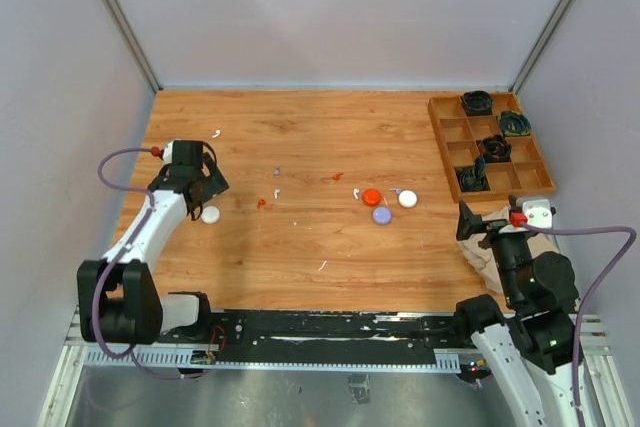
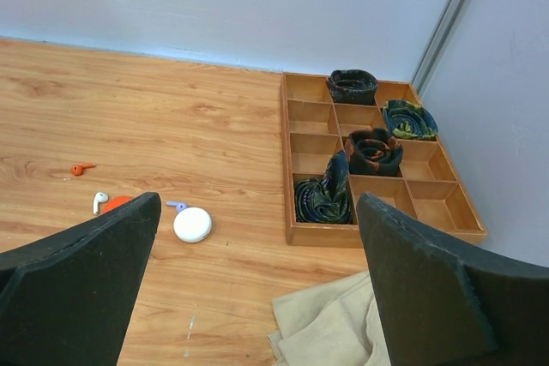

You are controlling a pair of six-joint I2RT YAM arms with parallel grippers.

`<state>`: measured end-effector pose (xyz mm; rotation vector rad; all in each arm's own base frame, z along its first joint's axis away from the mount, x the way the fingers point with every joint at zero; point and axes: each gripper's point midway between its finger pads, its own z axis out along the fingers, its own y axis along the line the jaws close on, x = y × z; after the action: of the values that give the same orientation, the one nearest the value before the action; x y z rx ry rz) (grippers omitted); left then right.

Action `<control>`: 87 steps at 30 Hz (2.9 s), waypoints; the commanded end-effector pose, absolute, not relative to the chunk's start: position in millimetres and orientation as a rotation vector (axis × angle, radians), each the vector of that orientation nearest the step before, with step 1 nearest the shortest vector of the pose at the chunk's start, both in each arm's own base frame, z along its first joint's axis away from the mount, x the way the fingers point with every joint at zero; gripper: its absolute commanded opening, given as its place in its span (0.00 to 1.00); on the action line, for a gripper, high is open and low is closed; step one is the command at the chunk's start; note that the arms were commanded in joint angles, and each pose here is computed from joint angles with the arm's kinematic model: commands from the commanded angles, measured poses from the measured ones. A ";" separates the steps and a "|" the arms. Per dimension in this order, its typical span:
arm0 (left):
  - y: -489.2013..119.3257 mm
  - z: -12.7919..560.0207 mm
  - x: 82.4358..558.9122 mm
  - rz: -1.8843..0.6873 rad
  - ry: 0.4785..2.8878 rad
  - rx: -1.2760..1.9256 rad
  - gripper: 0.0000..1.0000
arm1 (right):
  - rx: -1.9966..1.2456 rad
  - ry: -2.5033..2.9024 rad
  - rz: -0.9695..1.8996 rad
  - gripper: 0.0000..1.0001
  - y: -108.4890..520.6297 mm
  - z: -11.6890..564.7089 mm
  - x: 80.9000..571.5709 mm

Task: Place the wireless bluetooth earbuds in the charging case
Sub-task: Pick up the charging case at the center of the board.

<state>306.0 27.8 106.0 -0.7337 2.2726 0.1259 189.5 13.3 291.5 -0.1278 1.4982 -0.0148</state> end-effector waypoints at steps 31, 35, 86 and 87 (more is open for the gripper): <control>35.6 30.0 306.8 0.232 2.229 -1.402 0.84 | -0.168 1.474 0.041 0.99 24.9 291.9 189.0; 37.6 23.1 306.2 0.258 2.232 -1.421 0.81 | -0.170 1.474 0.042 0.99 25.3 292.1 189.4; -126.9 197.0 327.7 -0.090 2.163 0.229 0.45 | -0.338 1.680 0.379 0.98 94.1 278.9 206.5; -134.8 202.3 325.3 -0.100 2.135 0.282 0.45 | -0.371 1.688 0.412 0.99 101.3 278.3 205.9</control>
<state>326.8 -111.5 173.3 0.0422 2.2479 -0.0978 214.2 67.9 261.8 -0.2475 1.6984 0.2380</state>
